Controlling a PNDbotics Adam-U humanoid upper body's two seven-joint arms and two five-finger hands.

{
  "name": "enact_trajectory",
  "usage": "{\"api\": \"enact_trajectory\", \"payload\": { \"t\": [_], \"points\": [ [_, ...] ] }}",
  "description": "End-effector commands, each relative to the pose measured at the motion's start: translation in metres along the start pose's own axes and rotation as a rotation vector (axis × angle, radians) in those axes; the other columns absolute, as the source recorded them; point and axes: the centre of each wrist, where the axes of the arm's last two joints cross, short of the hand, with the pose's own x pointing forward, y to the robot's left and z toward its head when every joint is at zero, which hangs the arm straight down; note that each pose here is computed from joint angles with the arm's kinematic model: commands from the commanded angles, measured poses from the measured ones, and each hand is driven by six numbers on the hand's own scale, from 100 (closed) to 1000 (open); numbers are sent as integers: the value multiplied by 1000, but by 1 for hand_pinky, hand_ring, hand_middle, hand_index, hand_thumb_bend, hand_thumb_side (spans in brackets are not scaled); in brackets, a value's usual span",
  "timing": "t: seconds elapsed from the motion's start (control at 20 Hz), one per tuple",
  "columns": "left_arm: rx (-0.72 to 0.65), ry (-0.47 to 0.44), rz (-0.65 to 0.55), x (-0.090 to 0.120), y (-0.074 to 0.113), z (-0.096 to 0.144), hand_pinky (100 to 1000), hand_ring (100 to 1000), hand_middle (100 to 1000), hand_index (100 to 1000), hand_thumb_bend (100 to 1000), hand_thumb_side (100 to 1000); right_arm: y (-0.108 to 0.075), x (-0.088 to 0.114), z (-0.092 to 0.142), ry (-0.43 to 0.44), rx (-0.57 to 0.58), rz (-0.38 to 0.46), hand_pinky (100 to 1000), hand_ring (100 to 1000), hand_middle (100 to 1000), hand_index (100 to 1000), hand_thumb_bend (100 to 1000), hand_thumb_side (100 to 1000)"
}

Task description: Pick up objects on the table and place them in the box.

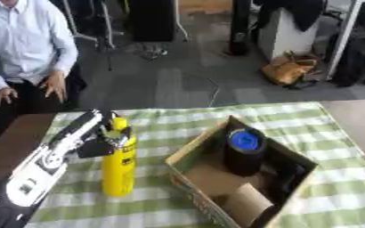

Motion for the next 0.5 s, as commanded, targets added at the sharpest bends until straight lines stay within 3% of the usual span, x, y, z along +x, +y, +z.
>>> {"api": "enact_trajectory", "payload": {
  "t": [0.05,0.5],
  "points": [
    [67,-40,-21,13,26,-4,192,380,468,635,100,465,2,4,-7,-37,-33,-37,800,737,674,582,100,939],
    [159,-134,-14,47,56,-15,197,383,464,633,100,475,0,3,-6,-41,-27,-30,800,737,674,582,100,945]
  ]
}}
